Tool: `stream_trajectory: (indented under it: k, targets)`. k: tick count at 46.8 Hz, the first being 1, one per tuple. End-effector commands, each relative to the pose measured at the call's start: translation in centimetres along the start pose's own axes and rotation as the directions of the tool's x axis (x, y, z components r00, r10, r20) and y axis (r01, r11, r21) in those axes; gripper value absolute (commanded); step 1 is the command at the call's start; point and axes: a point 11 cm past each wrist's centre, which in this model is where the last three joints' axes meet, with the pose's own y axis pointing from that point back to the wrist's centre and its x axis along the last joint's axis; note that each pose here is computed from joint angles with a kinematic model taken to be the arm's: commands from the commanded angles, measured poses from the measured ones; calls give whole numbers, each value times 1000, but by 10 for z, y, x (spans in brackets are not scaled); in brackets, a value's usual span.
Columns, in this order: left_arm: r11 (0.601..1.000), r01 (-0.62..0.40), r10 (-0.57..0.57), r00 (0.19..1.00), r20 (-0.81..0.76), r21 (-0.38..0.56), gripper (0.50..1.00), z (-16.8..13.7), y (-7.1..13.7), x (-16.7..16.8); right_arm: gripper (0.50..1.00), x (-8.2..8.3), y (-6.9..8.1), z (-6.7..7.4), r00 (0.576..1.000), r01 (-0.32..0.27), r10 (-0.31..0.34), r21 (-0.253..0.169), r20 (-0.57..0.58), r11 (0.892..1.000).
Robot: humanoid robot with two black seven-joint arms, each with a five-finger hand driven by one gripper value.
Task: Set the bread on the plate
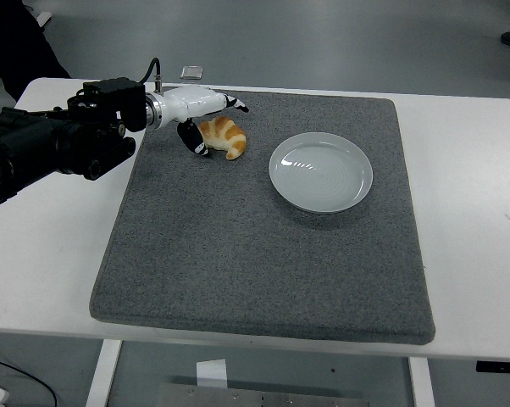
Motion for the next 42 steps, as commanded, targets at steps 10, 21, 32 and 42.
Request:
stream_trajectory:
  k: [10,21,32,42]
  targets:
    - [1000,3,-3,1000,0,-3,919,4,-4,-11,932,0,0,0,1000,0,0,0,0,1000]
    - [1000,13,-13,1000,-7,-2,894,5,-5,-19,932,0,0,0,1000,0,0,0,0,1000]
    - [1000,11,-11,1000,-3,5,855,3,-5,-23,932,0,0,0,1000,0,0,0,0,1000]
    - [1000,6,-6,1000,3,9,784,2,-5,-22,932,0,0,0,1000,0,0,0,0,1000]
